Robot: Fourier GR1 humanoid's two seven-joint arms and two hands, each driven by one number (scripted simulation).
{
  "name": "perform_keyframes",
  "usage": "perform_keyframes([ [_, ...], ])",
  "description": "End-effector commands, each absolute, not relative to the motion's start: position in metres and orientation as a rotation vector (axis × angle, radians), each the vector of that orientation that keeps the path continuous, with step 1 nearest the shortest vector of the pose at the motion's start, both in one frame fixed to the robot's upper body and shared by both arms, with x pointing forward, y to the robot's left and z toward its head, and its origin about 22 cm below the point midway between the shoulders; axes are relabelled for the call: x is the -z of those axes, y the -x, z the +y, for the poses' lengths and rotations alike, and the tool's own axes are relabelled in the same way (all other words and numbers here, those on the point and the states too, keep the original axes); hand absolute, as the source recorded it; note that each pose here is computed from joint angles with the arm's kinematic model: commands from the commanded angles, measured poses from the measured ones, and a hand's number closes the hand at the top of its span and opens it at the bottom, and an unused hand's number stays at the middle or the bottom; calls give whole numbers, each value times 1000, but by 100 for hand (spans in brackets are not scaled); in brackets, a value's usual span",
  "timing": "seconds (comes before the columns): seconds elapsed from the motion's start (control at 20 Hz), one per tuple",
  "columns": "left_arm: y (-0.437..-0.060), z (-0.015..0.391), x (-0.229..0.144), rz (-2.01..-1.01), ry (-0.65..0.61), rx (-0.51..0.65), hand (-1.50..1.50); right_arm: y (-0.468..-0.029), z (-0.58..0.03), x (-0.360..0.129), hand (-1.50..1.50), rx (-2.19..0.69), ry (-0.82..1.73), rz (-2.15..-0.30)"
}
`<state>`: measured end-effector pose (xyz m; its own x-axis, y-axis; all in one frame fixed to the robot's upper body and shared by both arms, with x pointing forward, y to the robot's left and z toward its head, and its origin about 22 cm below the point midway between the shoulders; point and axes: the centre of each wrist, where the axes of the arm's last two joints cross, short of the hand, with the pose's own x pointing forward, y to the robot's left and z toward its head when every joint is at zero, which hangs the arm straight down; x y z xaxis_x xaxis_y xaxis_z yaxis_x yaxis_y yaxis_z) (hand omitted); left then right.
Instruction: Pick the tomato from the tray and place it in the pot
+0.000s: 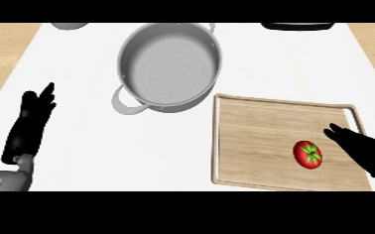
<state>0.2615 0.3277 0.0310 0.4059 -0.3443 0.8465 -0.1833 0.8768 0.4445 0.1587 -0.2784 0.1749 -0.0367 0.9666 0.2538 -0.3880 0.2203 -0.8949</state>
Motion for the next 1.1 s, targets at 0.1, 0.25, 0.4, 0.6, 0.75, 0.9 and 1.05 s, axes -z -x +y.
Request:
perform_keyframes([
  [0.1,-267,323,-33,-1148,-532,104,0,-170,-271,-141,-150,-1225,715,-1026],
  [0.25,-258,326,-25,-1165,-528,92,0,-182,-291,-136,-150,-1245,702,-1010],
  [0.4,-254,343,-26,-1156,-511,114,0,-199,-282,-122,-150,-1252,706,-983],
  [0.6,-259,335,-32,-1161,-538,102,0,-191,-283,-98,-150,-1260,708,-997],
  [0.75,-266,322,-22,-1165,-517,113,0,-209,-284,-93,-150,-1244,709,-1026],
  [0.9,-254,335,-32,-1162,-533,111,0,-211,-281,-76,-150,-1255,735,-1021],
  [1.05,-274,336,-19,-1155,-525,119,0,-201,-278,-78,-150,-1275,766,-996],
])
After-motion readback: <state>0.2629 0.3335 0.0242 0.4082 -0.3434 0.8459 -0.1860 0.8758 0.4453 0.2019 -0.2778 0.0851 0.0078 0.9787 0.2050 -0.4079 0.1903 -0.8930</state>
